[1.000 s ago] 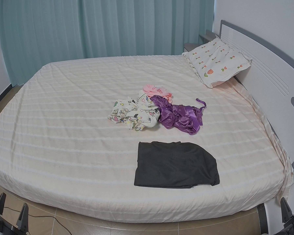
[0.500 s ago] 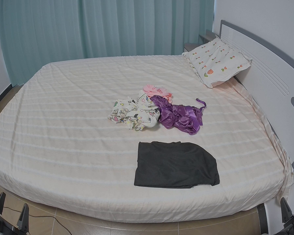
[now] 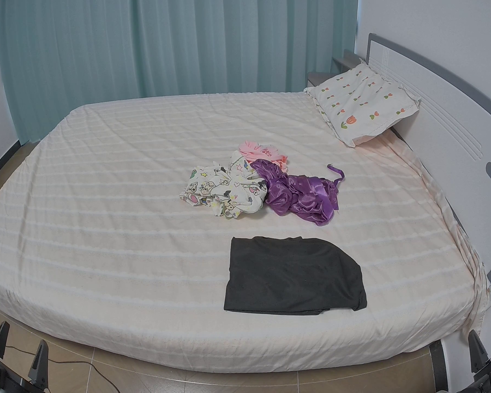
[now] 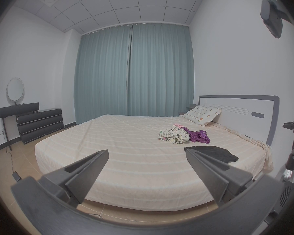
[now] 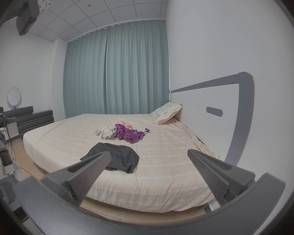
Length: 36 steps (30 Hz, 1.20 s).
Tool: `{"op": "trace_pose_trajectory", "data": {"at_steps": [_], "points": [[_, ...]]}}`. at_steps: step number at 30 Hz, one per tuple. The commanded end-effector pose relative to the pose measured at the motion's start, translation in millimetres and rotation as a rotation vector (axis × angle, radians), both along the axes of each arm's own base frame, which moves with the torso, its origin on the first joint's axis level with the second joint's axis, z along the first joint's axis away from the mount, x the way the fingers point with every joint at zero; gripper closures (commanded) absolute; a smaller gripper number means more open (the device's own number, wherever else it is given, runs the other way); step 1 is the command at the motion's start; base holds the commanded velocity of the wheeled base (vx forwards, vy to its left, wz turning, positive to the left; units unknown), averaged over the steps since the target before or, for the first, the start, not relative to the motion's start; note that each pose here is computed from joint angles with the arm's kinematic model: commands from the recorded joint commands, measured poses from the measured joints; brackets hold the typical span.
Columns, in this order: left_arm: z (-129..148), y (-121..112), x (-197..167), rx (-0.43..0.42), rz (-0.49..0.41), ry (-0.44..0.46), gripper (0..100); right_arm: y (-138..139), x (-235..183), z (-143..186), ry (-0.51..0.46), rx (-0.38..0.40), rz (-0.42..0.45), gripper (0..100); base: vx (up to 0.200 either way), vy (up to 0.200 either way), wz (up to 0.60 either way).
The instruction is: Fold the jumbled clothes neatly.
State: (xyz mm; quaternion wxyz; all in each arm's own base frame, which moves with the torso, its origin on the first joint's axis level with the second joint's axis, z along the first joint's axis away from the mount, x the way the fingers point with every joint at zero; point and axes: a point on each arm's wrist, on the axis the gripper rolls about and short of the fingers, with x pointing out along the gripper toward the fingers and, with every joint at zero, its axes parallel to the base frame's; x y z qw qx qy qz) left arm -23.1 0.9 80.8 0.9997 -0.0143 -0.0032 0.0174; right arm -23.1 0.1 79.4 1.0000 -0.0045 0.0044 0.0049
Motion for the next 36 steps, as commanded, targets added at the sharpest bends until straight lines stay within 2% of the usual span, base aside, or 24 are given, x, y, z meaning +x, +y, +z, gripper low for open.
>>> {"op": "trace_pose_trajectory", "data": {"at_steps": [1,36], "points": [[-4.7,0.0,0.2,-0.001,0.0,0.003,0,0.0,-0.1,-3.4,-0.001,0.0,0.001,0,0.0,0.0,0.0],[-4.7,0.0,0.2,0.001,0.0,0.003,0,0.0,-0.1,-3.4,-0.001,0.003,-0.004,0,0.0,0.0,0.0]]}}
